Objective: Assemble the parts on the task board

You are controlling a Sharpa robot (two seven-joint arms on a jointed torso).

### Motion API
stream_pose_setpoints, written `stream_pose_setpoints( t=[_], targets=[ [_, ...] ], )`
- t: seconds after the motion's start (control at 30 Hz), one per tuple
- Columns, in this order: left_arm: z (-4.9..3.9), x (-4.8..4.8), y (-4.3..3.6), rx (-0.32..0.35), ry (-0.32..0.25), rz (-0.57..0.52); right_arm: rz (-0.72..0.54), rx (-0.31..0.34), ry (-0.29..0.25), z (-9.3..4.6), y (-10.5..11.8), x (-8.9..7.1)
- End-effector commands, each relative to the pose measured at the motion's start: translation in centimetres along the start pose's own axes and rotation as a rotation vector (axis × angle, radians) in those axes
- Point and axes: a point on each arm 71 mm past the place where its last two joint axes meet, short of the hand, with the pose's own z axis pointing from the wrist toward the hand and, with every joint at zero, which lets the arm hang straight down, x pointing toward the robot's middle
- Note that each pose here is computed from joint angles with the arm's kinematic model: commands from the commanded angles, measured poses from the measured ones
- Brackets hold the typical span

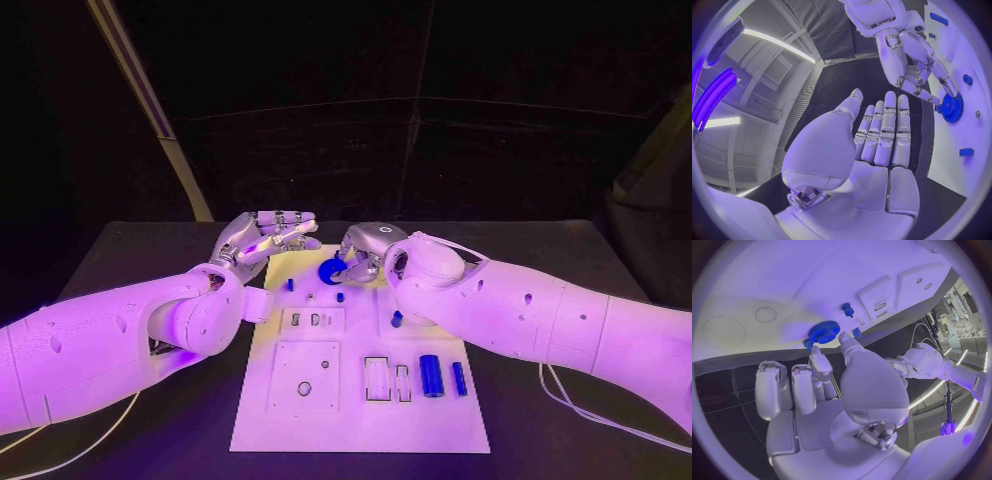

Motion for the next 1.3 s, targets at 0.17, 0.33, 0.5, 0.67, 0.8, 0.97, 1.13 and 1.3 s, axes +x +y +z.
stream_pose_setpoints(
  t=[0.17, 0.33, 0.5, 0.67, 0.8, 0.97, 1.13, 1.3],
  targets=[
    [-0.1, -0.34, -0.21, 0.006, 0.005, -0.005, 0.208, -0.098, -0.147, -3.3, -4.0, -2.2],
    [-0.16, -0.56, -0.25, 0.008, 0.006, -0.006, 0.372, -0.099, -0.083, -6.8, -9.0, -3.1],
    [-0.1, -0.68, -0.21, 0.008, 0.004, -0.004, 0.408, -0.075, -0.054, -8.5, -12.0, -3.5],
    [0.05, -0.66, -0.11, 0.006, 0.004, -0.004, 0.409, -0.042, -0.034, -9.6, -14.3, -3.6],
    [0.18, -0.49, -0.02, 0.005, 0.007, -0.005, 0.376, -0.022, -0.033, -9.6, -15.4, -3.6],
    [0.32, -0.33, 0.11, 0.003, 0.011, -0.007, 0.35, 0.008, -0.037, -9.3, -16.5, -3.5],
    [0.42, -0.28, 0.23, 0.001, 0.012, -0.008, 0.333, 0.03, -0.032, -8.8, -17.0, -3.3],
    [0.47, -0.23, 0.31, 0.0, 0.013, -0.009, 0.312, 0.041, -0.02, -8.4, -17.3, -2.8]
  ],
)
